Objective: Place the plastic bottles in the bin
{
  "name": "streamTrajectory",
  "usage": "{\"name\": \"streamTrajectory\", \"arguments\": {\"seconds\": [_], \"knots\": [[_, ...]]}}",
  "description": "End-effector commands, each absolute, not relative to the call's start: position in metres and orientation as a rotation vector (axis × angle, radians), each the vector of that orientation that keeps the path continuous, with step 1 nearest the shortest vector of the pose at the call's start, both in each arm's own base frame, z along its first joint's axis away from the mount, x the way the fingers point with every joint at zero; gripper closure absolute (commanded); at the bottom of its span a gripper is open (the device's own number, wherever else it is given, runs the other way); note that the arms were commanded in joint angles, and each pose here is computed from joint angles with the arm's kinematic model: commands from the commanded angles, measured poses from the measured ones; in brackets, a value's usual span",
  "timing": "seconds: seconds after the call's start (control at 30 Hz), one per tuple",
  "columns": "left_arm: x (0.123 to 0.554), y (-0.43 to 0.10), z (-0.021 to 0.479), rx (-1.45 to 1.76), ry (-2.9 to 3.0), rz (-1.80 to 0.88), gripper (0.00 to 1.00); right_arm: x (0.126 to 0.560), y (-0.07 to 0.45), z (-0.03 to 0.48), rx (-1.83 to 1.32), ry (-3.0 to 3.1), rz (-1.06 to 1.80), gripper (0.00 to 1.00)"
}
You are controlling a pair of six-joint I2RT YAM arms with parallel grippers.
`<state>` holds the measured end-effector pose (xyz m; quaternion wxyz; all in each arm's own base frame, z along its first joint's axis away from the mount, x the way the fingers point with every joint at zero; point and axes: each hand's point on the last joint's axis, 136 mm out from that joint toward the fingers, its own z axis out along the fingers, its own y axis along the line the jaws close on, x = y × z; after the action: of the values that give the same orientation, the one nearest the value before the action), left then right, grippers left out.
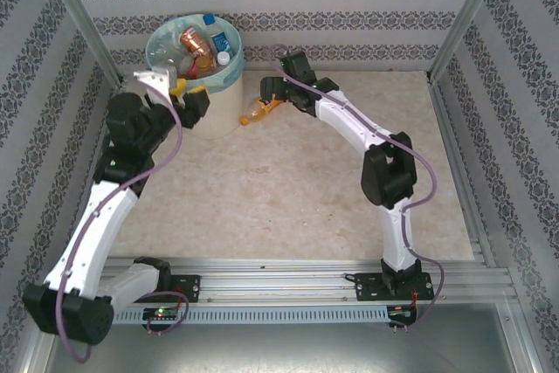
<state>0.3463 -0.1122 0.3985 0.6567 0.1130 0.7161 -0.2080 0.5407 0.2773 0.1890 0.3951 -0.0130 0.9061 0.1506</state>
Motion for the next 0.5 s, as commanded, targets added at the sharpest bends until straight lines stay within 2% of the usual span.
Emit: {"name": "streamTrajectory", "arguments": {"seconds": [0.0, 0.23, 0.47], "knots": [[0.316, -0.146, 0.370, 0.498, 1.654, -0.484, 0.37, 0.560, 0.272, 0.180, 0.161, 2.301, 0.389, 0.05], [0.279, -0.181, 0.311, 0.782, 1.709, -0.507, 0.22, 0.592, 0.284, 0.152, 0.289, 2.315, 0.430, 0.09], [0.288, -0.190, 0.275, 0.832, 1.782, -0.534, 0.09, 0.606, 0.276, 0.116, 0.405, 2.346, 0.403, 0.10]]}}
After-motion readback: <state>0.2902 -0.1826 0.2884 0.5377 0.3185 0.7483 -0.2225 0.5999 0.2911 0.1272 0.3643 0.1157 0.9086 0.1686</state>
